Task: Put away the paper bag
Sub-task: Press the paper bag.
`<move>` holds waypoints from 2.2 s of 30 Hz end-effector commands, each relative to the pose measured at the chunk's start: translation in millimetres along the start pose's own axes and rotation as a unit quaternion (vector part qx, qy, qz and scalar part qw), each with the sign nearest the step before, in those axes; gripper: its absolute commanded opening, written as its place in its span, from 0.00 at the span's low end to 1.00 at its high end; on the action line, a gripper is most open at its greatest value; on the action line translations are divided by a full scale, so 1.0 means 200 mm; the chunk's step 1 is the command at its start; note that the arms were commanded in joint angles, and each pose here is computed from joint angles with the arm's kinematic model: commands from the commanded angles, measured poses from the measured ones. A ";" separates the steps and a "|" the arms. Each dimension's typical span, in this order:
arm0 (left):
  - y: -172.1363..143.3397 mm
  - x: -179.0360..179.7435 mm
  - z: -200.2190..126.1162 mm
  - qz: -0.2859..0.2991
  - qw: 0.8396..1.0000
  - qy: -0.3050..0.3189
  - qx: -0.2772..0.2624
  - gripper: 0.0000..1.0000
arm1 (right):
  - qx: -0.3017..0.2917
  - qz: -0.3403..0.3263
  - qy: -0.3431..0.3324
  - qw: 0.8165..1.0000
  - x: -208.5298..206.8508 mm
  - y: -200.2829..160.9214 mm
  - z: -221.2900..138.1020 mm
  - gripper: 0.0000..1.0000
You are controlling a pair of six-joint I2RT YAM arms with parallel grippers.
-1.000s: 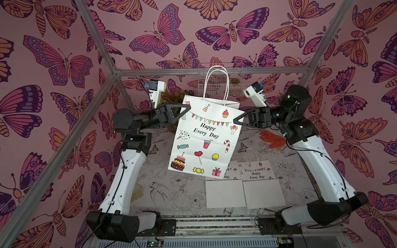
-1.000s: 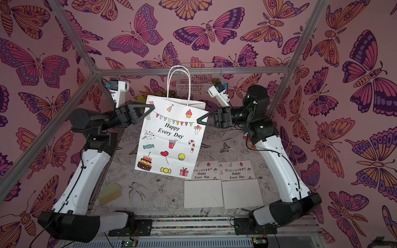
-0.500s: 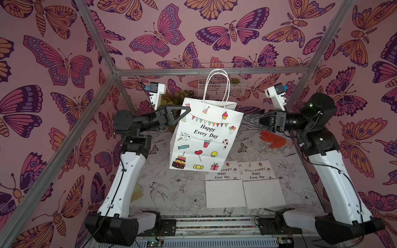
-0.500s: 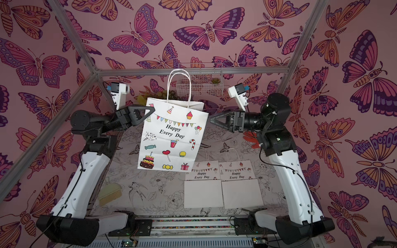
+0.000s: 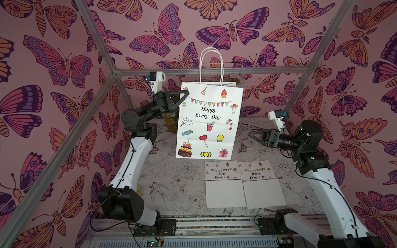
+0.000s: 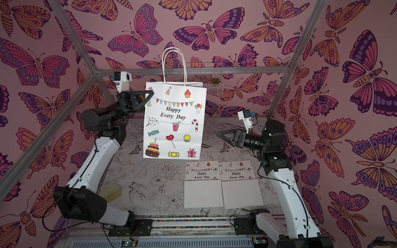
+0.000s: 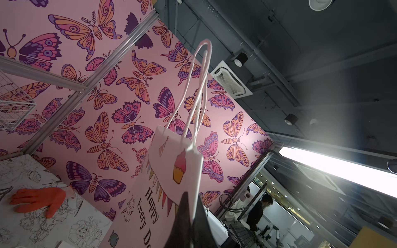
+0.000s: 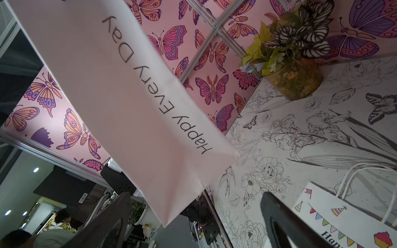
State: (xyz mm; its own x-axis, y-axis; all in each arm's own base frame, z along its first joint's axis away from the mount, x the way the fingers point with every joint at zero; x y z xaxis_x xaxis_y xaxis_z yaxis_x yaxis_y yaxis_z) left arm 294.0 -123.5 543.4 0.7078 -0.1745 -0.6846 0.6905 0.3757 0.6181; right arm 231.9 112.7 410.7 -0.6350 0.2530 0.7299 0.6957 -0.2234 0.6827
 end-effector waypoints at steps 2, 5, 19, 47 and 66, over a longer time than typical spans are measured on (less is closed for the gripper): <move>-0.01 -0.13 0.01 0.013 0.999 -0.033 -0.025 0.00 | -0.009 -0.077 0.005 0.997 0.10 0.00 -0.04 0.97; -0.01 -0.14 0.05 0.001 0.999 -0.035 -0.022 0.00 | -0.022 -0.068 0.008 0.997 0.05 0.01 -0.02 0.98; 0.00 -0.21 0.11 -0.034 0.998 -0.046 -0.026 0.00 | 0.017 -0.121 0.080 0.989 0.16 -0.10 0.25 0.98; -0.09 -0.21 0.12 -0.073 0.996 -0.052 -0.002 0.00 | -0.012 -0.225 0.042 0.973 0.43 0.08 0.19 0.99; -0.11 -0.16 0.13 -0.087 0.995 -0.051 0.003 0.00 | -0.021 -0.204 0.128 0.970 0.43 0.37 0.20 0.99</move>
State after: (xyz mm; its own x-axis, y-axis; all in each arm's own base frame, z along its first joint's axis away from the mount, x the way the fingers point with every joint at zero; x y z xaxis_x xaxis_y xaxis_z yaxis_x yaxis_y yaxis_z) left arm 269.5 -149.7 557.0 0.5582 -0.3191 -0.7659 0.8223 0.3356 0.4595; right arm 253.2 158.1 505.4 -0.8909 0.1279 0.4359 0.4072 -0.2001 0.8911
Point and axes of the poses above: each gripper's point midway between its finger pads, its own z axis out along the fingers, its own x axis along the line the jaws close on, y = z × x, the point moved 7 cm from there along -z, back along the fingers, and after that the axes turned 3 degrees about -z, right-handed, at the moved point
